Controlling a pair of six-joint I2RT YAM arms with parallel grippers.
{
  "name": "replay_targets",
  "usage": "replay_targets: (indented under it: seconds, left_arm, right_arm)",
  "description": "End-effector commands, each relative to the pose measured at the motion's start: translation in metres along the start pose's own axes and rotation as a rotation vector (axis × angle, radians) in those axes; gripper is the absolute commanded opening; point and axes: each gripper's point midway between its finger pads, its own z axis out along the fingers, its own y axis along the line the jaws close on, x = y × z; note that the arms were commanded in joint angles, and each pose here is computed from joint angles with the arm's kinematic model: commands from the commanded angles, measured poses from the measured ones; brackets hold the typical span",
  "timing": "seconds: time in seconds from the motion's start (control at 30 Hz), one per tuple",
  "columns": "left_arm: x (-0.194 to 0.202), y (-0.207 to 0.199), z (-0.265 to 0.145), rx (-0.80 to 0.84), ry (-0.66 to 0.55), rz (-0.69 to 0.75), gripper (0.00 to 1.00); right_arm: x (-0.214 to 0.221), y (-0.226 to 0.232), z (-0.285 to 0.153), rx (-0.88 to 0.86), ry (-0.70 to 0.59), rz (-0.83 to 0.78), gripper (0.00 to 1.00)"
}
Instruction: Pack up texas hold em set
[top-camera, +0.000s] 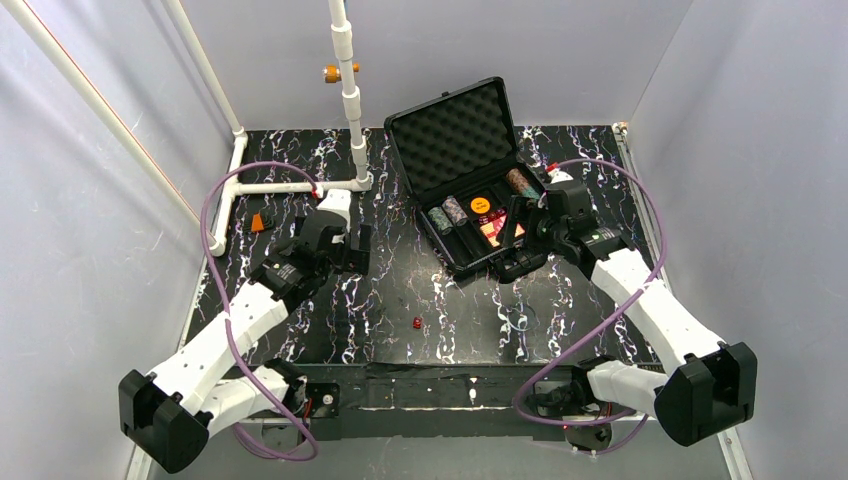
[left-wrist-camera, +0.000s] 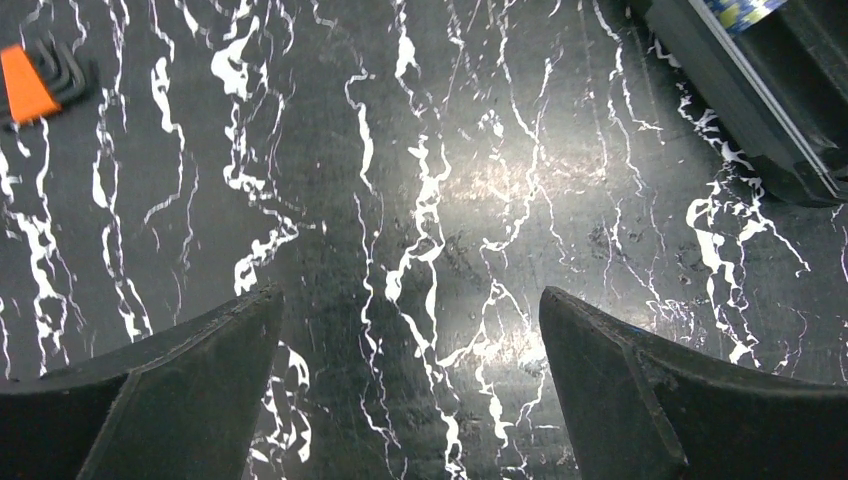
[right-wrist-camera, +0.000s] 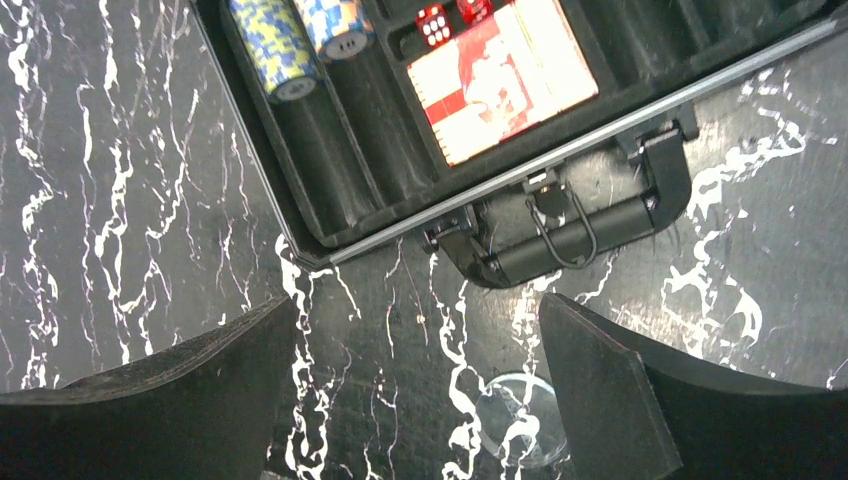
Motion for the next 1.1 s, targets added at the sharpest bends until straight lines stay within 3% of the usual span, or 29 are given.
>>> replay_targets:
  seconds: [0.0, 0.3, 0.47, 0.67, 0.87, 1.07]
  left_arm:
    - [0.022, 0.011, -0.003, -0.057, 0.083, -0.129, 0.99]
    - [0.052, 0.000, 0.017, -0.001, 0.198, -0.256, 0.99]
    - [0.066, -0.029, 0.018, 0.127, 0.290, -0.255, 0.87]
    - [0.094, -0.061, 0.004, 0.199, 0.386, -0.147, 0.78]
    - [0.109, -0.094, -0.006, 0.288, 0.408, -0.033, 0.73]
    - [0.122, -0.123, -0.001, 0.334, 0.446, -0.009, 0.65]
  right_arm:
    - [0.012, 0.007, -0.002, -0.049, 0.031, 0.028, 0.99]
    - [0.027, 0.014, -0.001, -0.102, 0.081, 0.048, 0.98]
    - [0.032, 0.013, -0.003, -0.100, 0.096, 0.050, 0.98]
    - [0.037, 0.012, -0.002, -0.098, 0.114, 0.057, 0.98]
    - [0.039, 0.012, -0.001, -0.096, 0.120, 0.054, 0.98]
    - [0.042, 0.014, 0.002, -0.102, 0.135, 0.055, 0.98]
